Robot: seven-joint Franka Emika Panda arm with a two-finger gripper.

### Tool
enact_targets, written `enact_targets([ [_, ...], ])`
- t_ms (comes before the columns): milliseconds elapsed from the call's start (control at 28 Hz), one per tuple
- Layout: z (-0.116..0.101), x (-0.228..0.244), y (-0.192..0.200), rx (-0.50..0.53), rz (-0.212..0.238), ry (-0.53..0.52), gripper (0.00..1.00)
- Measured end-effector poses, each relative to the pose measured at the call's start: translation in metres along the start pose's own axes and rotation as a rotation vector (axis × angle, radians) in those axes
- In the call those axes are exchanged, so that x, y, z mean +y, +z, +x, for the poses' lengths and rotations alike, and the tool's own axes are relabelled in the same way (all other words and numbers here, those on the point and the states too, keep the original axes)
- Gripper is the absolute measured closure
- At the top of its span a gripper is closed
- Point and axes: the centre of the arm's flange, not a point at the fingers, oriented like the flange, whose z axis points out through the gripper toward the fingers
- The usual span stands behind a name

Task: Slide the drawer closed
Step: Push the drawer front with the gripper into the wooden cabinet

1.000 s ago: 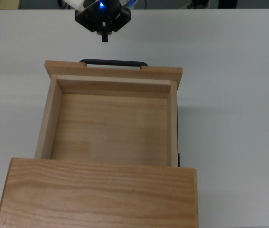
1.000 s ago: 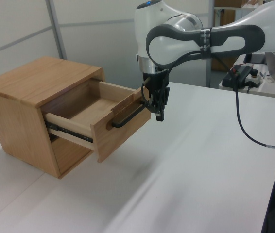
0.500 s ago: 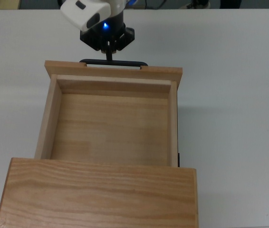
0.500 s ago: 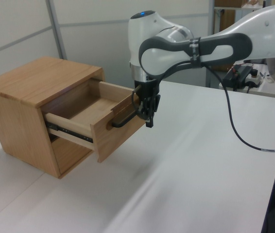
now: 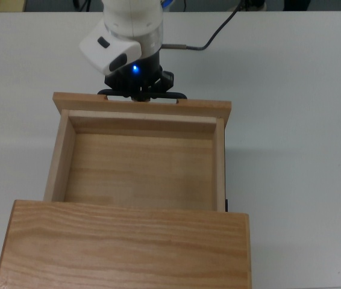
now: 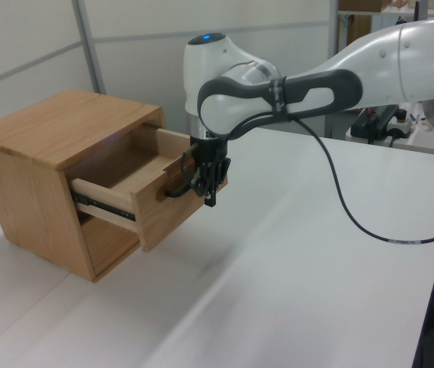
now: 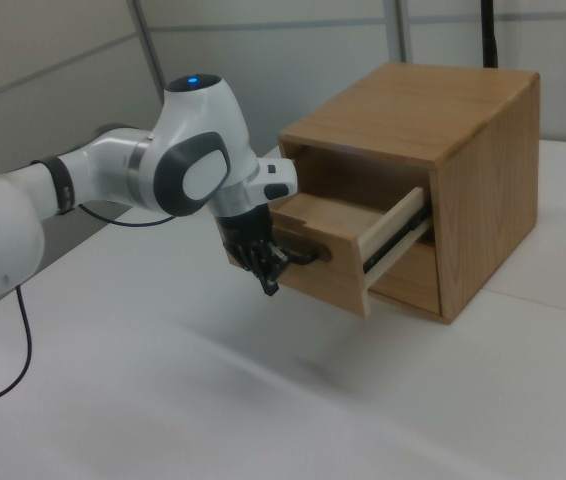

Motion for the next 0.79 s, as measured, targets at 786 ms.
enact_targets([
  [786, 0.058, 0.002, -0.001, 0.247, -0.003, 0.005, 0.99],
])
